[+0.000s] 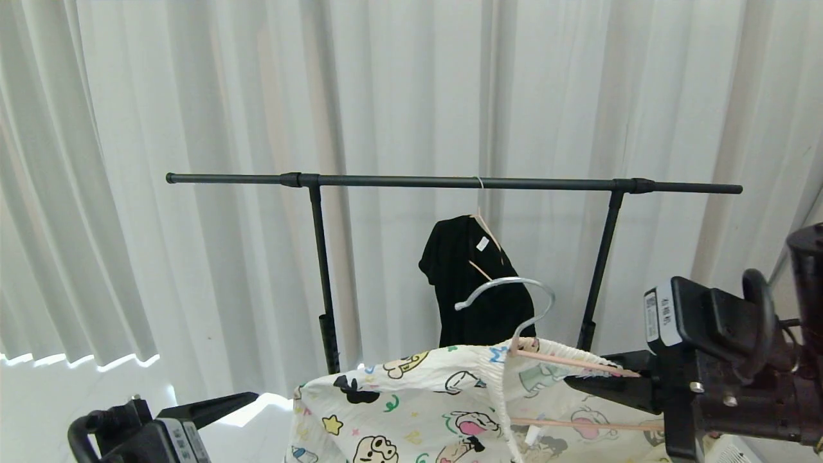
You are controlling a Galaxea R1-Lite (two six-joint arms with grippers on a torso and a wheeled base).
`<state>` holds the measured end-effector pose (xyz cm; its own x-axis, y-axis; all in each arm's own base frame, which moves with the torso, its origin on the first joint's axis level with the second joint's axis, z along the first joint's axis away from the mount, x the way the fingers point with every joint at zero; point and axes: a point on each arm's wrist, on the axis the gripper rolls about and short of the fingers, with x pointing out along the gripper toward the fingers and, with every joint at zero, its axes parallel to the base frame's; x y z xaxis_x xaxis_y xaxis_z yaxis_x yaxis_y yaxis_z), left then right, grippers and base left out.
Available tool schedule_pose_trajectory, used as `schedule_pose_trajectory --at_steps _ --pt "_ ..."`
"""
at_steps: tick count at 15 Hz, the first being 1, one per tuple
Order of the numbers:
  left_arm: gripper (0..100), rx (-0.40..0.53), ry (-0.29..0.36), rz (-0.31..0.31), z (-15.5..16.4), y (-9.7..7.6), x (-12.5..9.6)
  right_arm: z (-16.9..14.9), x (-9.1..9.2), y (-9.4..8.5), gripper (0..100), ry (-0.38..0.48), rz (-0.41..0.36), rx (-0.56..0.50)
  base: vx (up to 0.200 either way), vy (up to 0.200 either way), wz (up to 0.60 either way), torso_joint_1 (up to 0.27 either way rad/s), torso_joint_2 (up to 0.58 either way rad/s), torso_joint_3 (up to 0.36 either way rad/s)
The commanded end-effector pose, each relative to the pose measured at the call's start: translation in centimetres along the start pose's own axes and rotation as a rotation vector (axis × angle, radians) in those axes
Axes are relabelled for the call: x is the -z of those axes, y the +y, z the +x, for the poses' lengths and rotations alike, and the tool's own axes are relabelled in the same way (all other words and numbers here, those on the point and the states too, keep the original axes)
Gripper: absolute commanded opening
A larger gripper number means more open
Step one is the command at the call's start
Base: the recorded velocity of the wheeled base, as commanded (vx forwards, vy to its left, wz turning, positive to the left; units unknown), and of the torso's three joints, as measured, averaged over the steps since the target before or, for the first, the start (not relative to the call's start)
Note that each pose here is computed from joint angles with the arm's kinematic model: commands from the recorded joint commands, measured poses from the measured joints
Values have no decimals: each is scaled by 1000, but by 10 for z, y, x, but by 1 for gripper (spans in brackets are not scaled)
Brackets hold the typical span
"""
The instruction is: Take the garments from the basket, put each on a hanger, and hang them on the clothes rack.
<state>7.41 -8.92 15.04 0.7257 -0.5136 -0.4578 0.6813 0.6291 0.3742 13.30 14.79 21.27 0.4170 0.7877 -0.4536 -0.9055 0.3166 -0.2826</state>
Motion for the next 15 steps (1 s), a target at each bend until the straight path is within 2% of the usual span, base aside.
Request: schedule_pose_trajectory --at_steps 1,3,4,8,10,12,13,15 --pt "100 -79 65 -77 3 9 12 -16 2 3 0 -33 -9 23 0 0 0 0 0 0" --pt "100 -149 146 -122 13 19 17 -21 5 7 0 -40 -40 19 0 0 0 0 0 0" --pt "100 -153 173 -128 17 20 19 -23 5 7 0 -49 -43 15 0 0 0 0 0 0" --pt "100 36 145 -141 24 16 18 -35 0 9 0 -99 -57 20 0 0 0 0 0 0" --pt "100 13 175 -172 30 21 19 -40 0 11 0 -112 -61 19 0 0 0 0 0 0" --pt "100 0 151 -245 33 24 14 -41 0 11 0 -115 -62 19 0 0 0 0 0 0" --pt "0 -4 141 -265 34 25 12 -41 -1 11 0 -118 -63 21 0 0 0 0 0 0" --pt "0 -24 154 -286 36 26 16 -41 -1 11 0 -119 -64 20 0 0 0 0 0 0"
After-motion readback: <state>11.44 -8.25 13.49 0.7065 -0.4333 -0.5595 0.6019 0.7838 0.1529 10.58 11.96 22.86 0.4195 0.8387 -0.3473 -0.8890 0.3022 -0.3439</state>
